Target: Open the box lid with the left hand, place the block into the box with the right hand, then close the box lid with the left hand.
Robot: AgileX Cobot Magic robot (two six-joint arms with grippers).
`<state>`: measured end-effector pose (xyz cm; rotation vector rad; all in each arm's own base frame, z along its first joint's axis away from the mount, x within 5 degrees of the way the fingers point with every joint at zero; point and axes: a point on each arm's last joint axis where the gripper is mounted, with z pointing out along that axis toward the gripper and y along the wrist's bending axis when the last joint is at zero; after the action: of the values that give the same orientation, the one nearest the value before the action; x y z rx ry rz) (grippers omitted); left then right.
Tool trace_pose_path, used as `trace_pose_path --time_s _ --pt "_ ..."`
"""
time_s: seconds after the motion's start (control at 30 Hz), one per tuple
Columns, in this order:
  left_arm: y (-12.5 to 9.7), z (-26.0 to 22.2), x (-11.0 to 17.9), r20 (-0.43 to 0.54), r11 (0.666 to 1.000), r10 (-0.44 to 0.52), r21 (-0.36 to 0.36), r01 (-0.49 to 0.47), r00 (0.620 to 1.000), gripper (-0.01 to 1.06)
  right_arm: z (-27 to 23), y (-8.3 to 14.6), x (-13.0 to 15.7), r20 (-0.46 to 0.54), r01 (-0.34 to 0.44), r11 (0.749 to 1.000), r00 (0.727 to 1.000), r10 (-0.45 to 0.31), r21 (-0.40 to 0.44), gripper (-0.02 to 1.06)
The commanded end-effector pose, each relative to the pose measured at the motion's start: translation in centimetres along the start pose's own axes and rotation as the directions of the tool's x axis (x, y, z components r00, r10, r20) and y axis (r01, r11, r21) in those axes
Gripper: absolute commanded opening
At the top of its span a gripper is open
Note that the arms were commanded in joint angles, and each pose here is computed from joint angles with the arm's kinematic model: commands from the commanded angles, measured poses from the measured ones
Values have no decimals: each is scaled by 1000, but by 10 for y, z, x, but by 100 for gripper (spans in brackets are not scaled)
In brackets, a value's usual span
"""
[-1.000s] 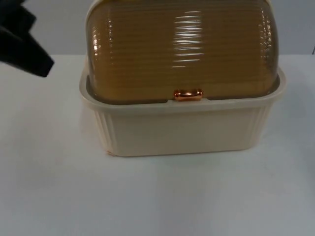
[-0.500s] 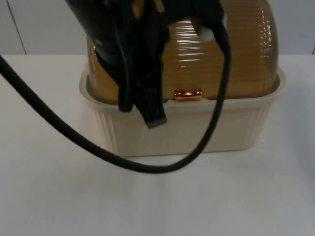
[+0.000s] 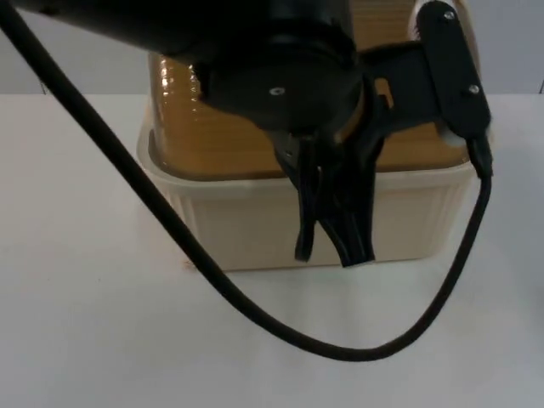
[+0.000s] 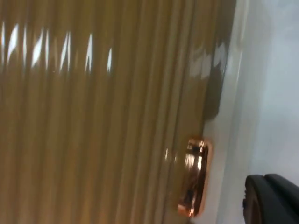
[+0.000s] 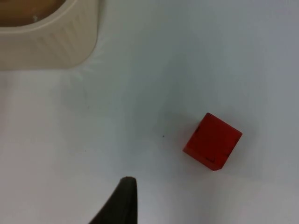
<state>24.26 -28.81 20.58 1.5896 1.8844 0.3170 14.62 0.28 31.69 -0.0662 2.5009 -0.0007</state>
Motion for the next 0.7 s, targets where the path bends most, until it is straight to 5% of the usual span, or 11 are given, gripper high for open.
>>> trace_pose_path --time_s 0.0,0.67 --pt "-2 1 -5 34 1000 -2 3 2 999 0 -1 -2 -1 13 4 1000 1000 -4 11 105" --pt "-11 28 -6 41 1000 4 -29 -3 999 0 -1 -2 -1 11 4 1000 1000 -4 10 105"
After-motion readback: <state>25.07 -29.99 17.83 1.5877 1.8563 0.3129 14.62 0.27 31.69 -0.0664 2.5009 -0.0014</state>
